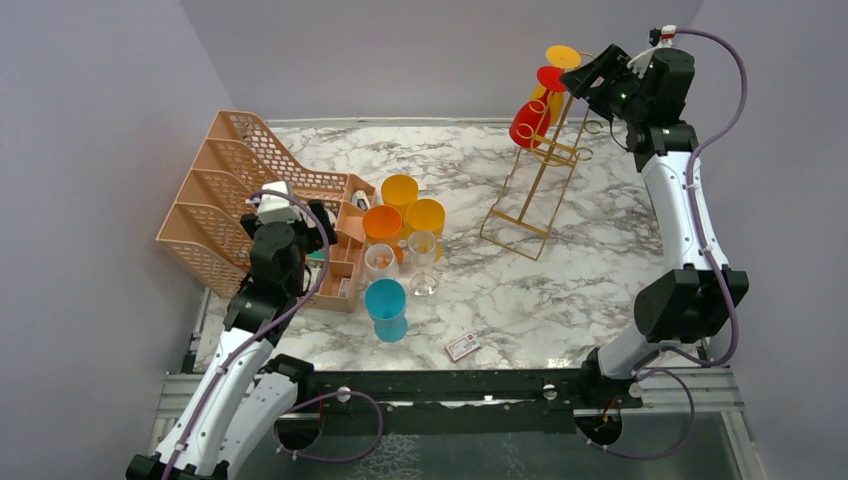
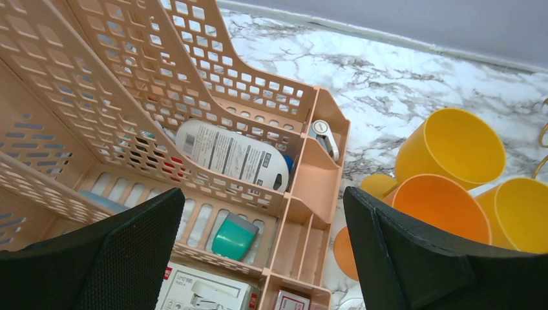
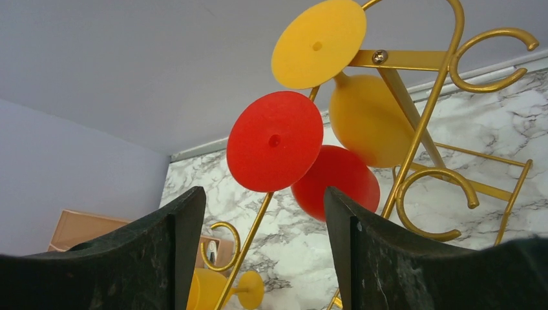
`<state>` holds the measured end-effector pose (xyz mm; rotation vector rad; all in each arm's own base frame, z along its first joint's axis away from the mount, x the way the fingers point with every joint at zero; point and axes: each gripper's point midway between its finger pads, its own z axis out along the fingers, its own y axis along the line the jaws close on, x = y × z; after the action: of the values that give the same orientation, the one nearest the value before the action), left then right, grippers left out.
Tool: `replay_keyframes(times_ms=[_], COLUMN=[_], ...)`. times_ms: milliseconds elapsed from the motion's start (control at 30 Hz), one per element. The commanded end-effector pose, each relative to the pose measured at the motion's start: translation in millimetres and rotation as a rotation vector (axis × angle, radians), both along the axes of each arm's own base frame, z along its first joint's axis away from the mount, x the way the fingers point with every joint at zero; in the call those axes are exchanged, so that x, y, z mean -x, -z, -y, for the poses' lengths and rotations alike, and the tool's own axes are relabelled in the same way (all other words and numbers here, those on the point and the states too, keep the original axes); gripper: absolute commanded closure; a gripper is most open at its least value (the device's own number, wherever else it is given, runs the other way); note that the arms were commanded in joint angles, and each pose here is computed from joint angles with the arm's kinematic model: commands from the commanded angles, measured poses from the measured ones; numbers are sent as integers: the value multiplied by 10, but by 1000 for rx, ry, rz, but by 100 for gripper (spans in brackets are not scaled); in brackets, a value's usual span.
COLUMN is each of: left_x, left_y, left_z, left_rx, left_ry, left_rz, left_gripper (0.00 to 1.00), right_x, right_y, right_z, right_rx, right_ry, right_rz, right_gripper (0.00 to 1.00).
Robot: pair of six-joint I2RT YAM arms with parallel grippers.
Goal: Take the wine glass off the wine glass rack
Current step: Pick up the wine glass from the wine rack.
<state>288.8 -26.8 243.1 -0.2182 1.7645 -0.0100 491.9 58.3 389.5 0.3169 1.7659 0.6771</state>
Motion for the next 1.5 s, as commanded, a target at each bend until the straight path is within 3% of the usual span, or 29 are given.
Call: replay_keyframes(times_ms=[0,533,933,1467], left_x=[20,84,64,61], left_y=[-153,-106,-51,-41], left_z=[-60,-91,-81,-85], left_rx=[86,49,37,30], left_ry=[-52,-44,-40,-41], left_rz=[78,61,29,22], left_gripper=[1,1,1,1], right_x=[-144,-419,-415,-381], right_y=[-64,191,321,371], right_z=[66,56,3,-72], right_rx=[-8,-71,-75,-198], right_ry=[38,50,17,18], right_rz=[29,-51,-81,-104], right_gripper=[31,46,68,71])
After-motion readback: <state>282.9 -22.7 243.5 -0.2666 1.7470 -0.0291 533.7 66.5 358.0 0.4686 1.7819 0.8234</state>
